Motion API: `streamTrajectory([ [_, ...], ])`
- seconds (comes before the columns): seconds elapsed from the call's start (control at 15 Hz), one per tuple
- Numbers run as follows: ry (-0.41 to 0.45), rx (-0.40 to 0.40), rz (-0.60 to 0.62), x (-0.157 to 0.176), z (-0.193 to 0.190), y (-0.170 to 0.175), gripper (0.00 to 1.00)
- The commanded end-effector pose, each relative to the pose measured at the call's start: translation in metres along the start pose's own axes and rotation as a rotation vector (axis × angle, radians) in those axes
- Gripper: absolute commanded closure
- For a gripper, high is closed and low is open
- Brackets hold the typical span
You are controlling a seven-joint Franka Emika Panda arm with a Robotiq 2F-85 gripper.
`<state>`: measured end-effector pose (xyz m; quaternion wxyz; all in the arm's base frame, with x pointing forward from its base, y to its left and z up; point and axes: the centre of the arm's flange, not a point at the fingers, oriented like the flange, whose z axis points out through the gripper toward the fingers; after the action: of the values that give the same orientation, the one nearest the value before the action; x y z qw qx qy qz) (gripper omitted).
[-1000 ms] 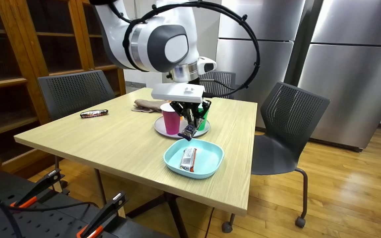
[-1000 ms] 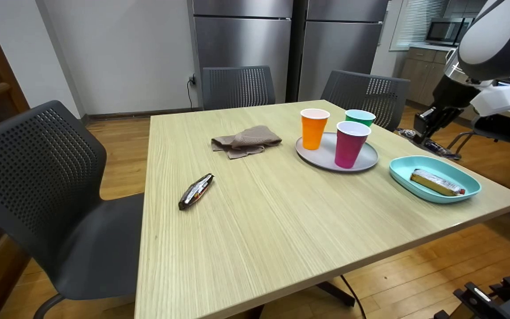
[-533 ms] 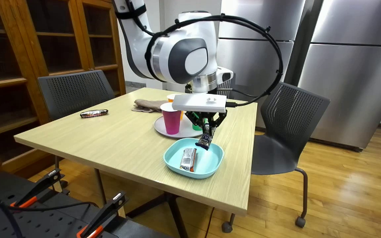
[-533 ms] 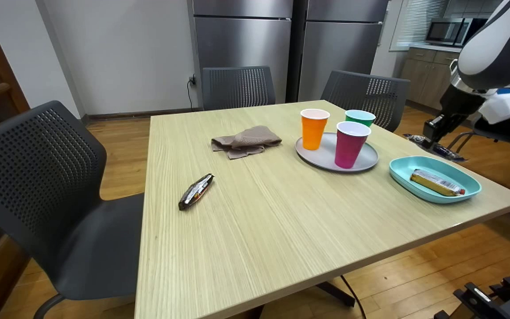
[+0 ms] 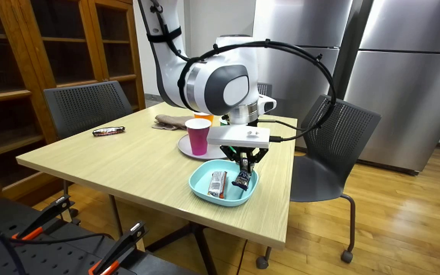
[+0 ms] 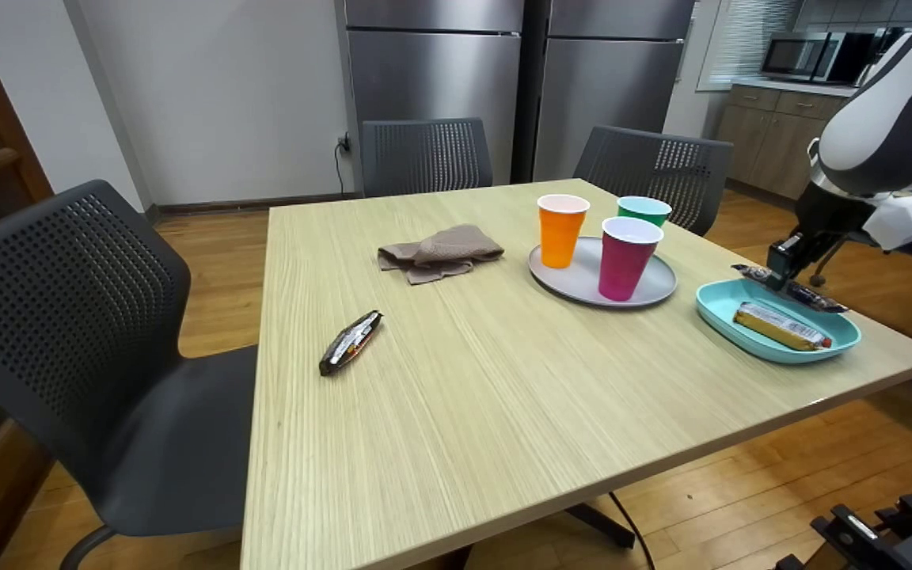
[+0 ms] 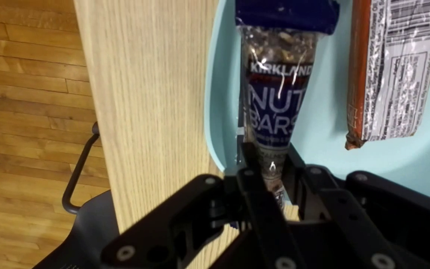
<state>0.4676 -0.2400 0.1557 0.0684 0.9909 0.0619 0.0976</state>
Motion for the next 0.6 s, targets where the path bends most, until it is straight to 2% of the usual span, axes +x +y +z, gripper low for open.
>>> streamTrajectory([
  [0.0,0.019,-0.014,-0.033,0.0,-0.008,0.004,0.53],
  [0.27,0.08,-0.027,-0.066,0.003,-0.039,-0.006,0.23],
  [0.47,0.139,-0.001,-0.064,0.012,-0.059,-0.025,0.02],
  [0.53,0.15,0.022,-0.062,0.015,-0.064,-0.034,0.0],
])
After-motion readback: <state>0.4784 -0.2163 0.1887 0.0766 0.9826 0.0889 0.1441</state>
